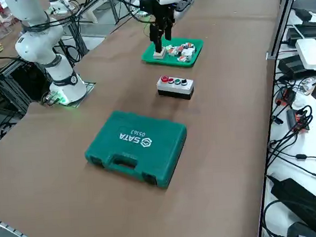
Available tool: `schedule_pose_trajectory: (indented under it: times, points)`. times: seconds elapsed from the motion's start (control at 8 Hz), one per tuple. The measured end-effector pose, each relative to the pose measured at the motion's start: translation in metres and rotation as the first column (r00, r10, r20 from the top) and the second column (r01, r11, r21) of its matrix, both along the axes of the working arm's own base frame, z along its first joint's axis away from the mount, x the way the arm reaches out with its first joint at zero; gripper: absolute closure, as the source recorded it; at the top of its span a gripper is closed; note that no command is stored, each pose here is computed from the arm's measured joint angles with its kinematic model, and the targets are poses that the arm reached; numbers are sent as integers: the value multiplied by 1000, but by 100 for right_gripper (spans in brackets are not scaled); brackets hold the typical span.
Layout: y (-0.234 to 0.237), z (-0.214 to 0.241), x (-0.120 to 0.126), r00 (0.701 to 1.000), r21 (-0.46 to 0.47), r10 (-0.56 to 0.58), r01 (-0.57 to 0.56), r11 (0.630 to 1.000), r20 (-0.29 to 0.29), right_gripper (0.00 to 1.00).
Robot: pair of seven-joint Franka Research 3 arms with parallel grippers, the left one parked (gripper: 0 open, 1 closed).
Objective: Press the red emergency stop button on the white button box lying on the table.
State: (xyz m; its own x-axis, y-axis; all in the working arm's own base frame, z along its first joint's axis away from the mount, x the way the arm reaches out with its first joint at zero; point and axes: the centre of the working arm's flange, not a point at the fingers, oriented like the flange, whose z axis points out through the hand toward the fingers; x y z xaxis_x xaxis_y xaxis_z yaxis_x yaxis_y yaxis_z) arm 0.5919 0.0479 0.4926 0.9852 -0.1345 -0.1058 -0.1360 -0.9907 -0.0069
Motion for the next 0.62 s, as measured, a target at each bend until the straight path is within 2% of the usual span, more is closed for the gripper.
schedule_pose_trajectory:
  times: [0.38, 0.62]
  points:
    - [-37, 50, 2, 1000, 7, 6, -6, 1000, 6, 0]
    - [-51, 91, -4, 996, 12, 89, -88, 996, -2, 0]
